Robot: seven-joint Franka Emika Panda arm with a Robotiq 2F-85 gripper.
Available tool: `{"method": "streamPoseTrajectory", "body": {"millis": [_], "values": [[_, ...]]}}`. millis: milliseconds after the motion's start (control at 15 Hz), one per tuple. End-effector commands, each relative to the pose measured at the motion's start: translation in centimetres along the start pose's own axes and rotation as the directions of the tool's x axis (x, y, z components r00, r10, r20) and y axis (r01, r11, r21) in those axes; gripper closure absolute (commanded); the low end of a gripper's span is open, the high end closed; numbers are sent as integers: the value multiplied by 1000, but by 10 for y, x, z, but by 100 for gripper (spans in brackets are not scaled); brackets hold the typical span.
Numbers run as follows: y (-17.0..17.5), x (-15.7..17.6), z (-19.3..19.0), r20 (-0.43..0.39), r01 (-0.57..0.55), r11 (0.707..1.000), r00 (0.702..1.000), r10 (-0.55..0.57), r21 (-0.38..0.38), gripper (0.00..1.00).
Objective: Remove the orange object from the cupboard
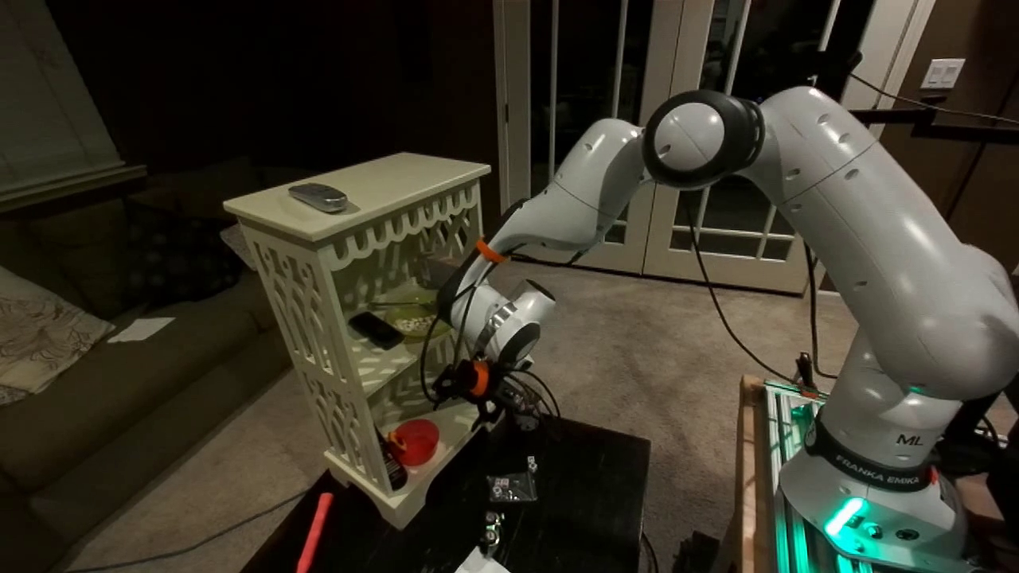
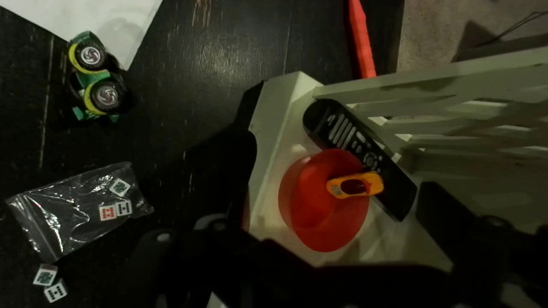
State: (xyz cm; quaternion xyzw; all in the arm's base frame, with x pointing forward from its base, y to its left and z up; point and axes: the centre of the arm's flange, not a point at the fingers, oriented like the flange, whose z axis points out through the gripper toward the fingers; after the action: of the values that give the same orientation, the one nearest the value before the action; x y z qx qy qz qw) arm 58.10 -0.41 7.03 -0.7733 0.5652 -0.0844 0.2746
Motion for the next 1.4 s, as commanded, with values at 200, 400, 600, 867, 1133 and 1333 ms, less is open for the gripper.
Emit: {"method": "streamPoseTrajectory", "body": {"millis": [200,400,600,867,1133,1333], "values": [[8,4,29,10,-34,998,999,33,54,0],[2,6,51,-1,-67,993,998,68,93,0],[8,11,68,-26,-89,993,995,91,73,0],[24,21,88,-57,-118,991,991,122,62,0],[29,39,93,-108,-157,986,981,163,63,0],[26,51,92,-150,-177,981,971,186,74,0]]}}
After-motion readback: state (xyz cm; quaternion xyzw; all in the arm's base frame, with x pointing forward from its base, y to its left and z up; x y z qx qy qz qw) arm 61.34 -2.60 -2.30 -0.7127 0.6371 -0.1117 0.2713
